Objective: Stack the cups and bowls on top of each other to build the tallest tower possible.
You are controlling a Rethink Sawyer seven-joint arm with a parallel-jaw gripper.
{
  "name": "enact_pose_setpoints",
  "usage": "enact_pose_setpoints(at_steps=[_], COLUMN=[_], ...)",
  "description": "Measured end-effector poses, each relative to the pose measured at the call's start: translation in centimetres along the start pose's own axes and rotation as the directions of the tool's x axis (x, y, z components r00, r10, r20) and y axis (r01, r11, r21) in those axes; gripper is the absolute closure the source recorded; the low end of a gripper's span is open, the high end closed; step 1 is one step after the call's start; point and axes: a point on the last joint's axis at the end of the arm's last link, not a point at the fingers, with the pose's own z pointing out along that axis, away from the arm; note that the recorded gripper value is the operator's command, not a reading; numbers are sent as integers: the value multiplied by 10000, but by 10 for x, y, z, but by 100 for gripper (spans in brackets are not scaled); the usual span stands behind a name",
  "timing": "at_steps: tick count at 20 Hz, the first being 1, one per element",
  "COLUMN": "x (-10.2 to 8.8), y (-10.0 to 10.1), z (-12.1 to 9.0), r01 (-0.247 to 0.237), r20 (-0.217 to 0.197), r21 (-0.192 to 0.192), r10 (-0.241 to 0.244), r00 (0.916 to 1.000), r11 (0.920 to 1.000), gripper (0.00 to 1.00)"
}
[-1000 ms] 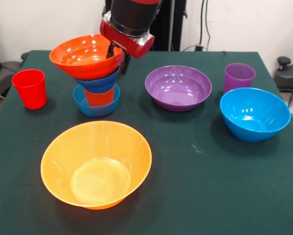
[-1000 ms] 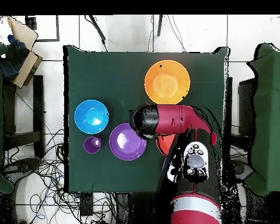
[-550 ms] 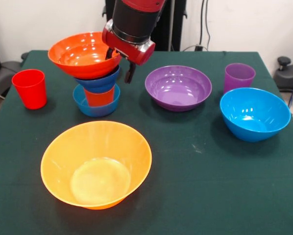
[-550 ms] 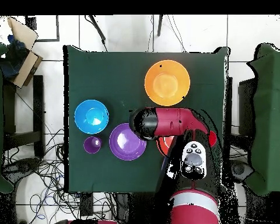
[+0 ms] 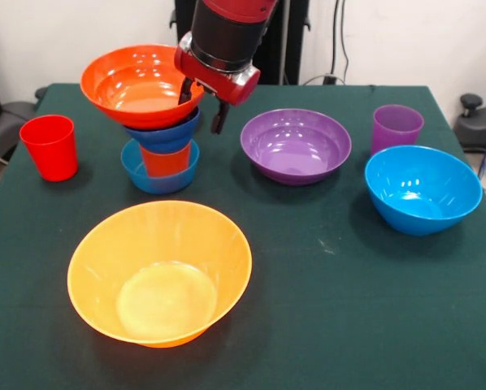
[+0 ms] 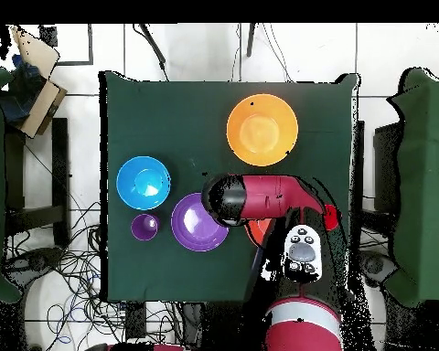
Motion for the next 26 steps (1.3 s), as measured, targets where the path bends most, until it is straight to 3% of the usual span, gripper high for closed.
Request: enact_pose_setpoints(at_steps=[6,7,16,26], x=[4,4,-5,-6], y=[-1,-2,-9,-11], z=[2,2,-16,-15], r01=[1,-1,-166,-207], r20=[-101,-105,215,183], r21=[2,2,-38,-82], r10=[-1,1,167,208], r00=[9999,9999,9996,9996], r11=[10000,10000,9999,9998], gripper=[0,100,100,100])
